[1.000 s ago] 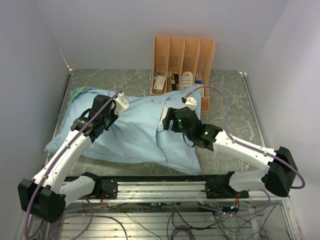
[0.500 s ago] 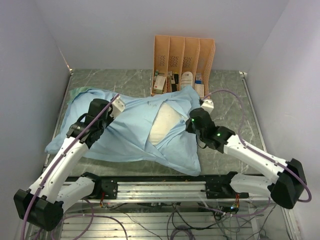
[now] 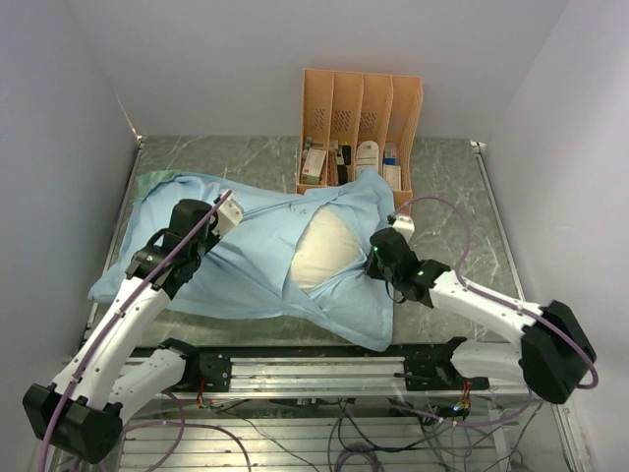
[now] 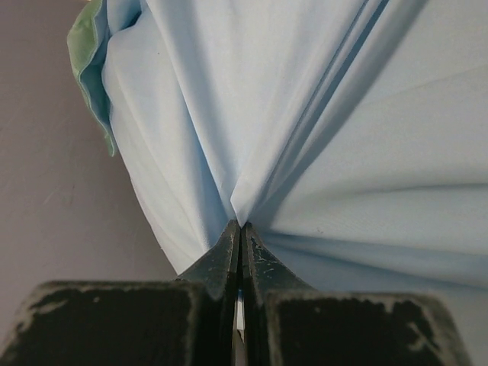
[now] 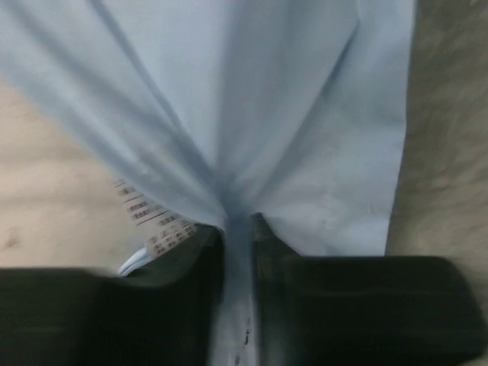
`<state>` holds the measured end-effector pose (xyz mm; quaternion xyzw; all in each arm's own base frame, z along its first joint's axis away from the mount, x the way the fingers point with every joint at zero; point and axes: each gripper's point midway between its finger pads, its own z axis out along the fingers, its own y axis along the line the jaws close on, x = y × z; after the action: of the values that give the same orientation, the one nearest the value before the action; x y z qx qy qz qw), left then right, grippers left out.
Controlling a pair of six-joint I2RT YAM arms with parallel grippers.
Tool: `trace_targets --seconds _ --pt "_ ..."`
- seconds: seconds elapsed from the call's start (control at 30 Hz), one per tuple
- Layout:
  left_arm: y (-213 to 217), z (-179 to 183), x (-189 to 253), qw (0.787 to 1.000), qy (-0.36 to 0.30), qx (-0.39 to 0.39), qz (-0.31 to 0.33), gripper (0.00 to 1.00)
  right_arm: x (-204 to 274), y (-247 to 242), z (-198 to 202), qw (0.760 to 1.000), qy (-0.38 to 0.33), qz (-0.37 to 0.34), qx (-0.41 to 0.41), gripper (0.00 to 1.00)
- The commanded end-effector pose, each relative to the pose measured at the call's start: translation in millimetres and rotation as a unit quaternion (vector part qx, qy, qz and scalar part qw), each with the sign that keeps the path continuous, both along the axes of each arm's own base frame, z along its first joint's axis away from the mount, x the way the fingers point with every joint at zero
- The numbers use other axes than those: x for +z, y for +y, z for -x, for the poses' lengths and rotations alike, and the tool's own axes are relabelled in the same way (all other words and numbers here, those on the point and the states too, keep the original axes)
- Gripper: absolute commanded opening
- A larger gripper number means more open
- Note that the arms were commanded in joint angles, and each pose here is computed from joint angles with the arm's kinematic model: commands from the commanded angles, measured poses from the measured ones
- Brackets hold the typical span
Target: Remove the pillowcase from the pillow
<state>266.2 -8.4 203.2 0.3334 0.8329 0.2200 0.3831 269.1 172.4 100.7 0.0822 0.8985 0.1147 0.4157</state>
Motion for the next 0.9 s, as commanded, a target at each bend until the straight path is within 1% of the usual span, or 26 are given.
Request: trace_targets --seconds 0.0,0.03,0.07,0.1,0.2,0.23,0.27,0.4,0.47,0.57,0.7,0.73,0.8,0.83,0.87 --pt "12 14 -4 0.999 0.023 0.016 -0.017 0.07 -45 21 17 0.996 0.056 -0.049 0.042 0.47" --pt "12 16 -6 0.999 0.028 0.014 -0.016 0.07 -44 31 19 0.994 0.057 -0.075 0.057 0.65" --pt "11 17 -9 0.999 0.032 0.013 -0.017 0.07 -39 39 20 0.991 0.052 -0.099 0.067 0.76" --pt "12 18 -13 0.999 0.035 0.012 -0.019 0.07 -32 43 21 0.989 0.044 -0.120 0.071 0.83" --pt "16 22 -23 0.999 0.041 0.011 -0.032 0.07 -1 55 21 0.979 0.010 -0.184 0.086 0.98" --pt "17 23 -27 0.998 0.041 0.012 -0.035 0.07 10 58 21 0.975 -0.001 -0.204 0.091 1.00" --pt "18 24 -29 0.998 0.042 0.011 -0.037 0.07 20 62 22 0.969 -0.010 -0.226 0.099 1.00" --pt "20 27 -42 0.998 0.053 0.011 -0.043 0.07 48 83 33 0.933 -0.027 -0.329 0.141 1.00" --pt "20 27 -45 0.998 0.054 0.012 -0.043 0.07 54 93 41 0.911 -0.025 -0.378 0.164 1.00" --pt "19 28 -47 0.998 0.056 0.010 -0.041 0.07 60 109 47 0.879 -0.018 -0.434 0.196 1.00" --pt "17 31 -49 0.997 0.063 0.009 -0.034 0.07 90 131 53 0.821 -0.034 -0.512 0.252 0.99" --pt "17 32 -50 0.997 0.066 0.009 -0.034 0.07 101 137 54 0.803 -0.036 -0.533 0.265 0.95" --pt "17 34 -53 0.997 0.071 0.006 -0.033 0.07 115 147 53 0.778 -0.037 -0.557 0.287 0.81" --pt "17 35 -54 0.997 0.072 0.005 -0.032 0.07 122 153 50 0.769 -0.034 -0.565 0.298 0.68" --pt "17 36 -54 0.997 0.072 0.004 -0.032 0.07 138 161 45 0.758 -0.042 -0.570 0.315 0.49"
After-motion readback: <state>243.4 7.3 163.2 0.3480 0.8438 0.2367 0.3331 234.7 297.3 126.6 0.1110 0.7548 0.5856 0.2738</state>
